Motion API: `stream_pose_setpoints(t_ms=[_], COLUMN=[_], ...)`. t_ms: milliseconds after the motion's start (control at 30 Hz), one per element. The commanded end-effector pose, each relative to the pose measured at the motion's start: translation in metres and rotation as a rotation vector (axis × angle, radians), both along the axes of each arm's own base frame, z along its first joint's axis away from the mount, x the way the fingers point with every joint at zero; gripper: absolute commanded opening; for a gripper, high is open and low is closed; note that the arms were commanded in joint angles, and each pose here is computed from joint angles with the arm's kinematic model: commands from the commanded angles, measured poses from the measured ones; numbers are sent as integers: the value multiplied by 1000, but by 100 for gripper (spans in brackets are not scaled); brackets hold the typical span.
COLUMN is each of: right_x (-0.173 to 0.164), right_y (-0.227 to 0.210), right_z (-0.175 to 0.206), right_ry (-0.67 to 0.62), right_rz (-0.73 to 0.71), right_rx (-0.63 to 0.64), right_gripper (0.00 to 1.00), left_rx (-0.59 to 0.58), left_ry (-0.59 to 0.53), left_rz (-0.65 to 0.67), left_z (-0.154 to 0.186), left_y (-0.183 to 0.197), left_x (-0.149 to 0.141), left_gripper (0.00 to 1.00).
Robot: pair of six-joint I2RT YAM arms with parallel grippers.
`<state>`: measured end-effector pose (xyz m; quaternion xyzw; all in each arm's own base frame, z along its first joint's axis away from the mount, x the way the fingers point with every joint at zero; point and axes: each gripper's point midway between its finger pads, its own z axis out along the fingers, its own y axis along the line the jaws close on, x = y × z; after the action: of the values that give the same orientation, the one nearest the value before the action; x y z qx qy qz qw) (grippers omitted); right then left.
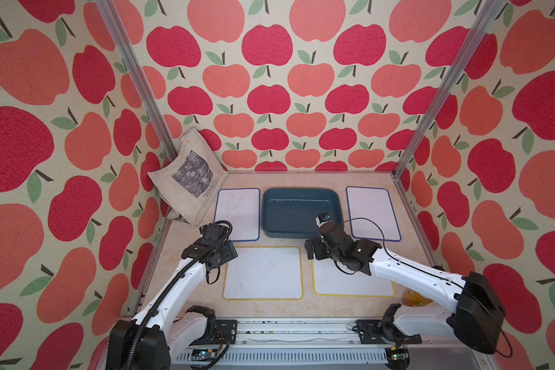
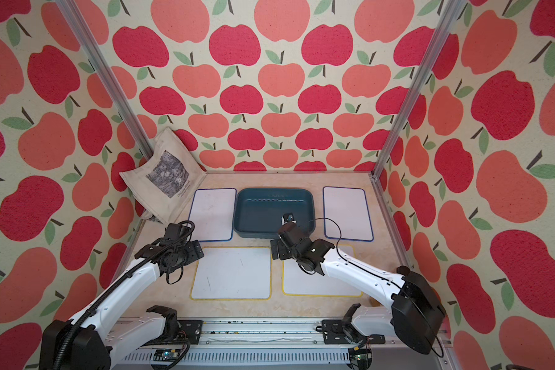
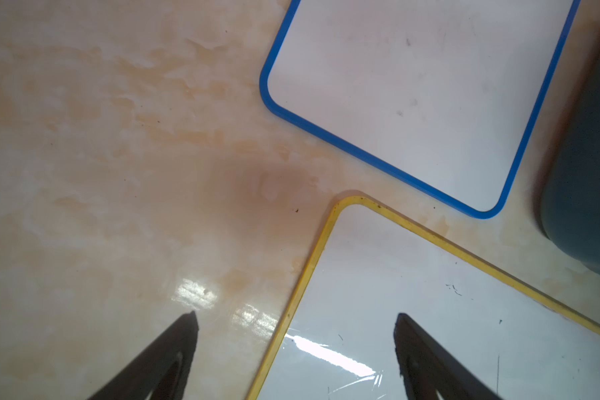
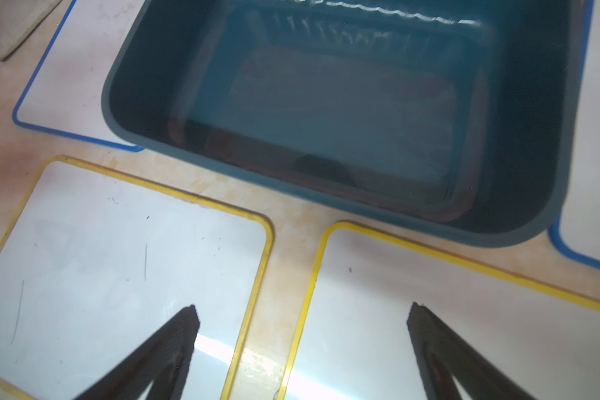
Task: Put the whiteboard into the storage box
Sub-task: Pick up the whiteboard at the center of the board.
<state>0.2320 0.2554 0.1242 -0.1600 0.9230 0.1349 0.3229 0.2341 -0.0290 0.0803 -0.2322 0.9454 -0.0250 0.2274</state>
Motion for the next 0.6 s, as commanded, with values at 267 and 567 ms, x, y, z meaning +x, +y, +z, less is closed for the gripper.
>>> stream_pose_setpoints(t_ms=[267,567], right_x=[-47,-67], right_y=[42,56], right_z=[-48,-75], right_ry=[211,344], right_rz=[7,46], right_rx=[75,111], right_gripper=[99,99], left_rx=[-41,-72], left_ry=[92,59], left_rz=[25,-9], left_z=[-24,-29], left_y=[-6,-11], left_x=[-35,-39], left_gripper=[90,92])
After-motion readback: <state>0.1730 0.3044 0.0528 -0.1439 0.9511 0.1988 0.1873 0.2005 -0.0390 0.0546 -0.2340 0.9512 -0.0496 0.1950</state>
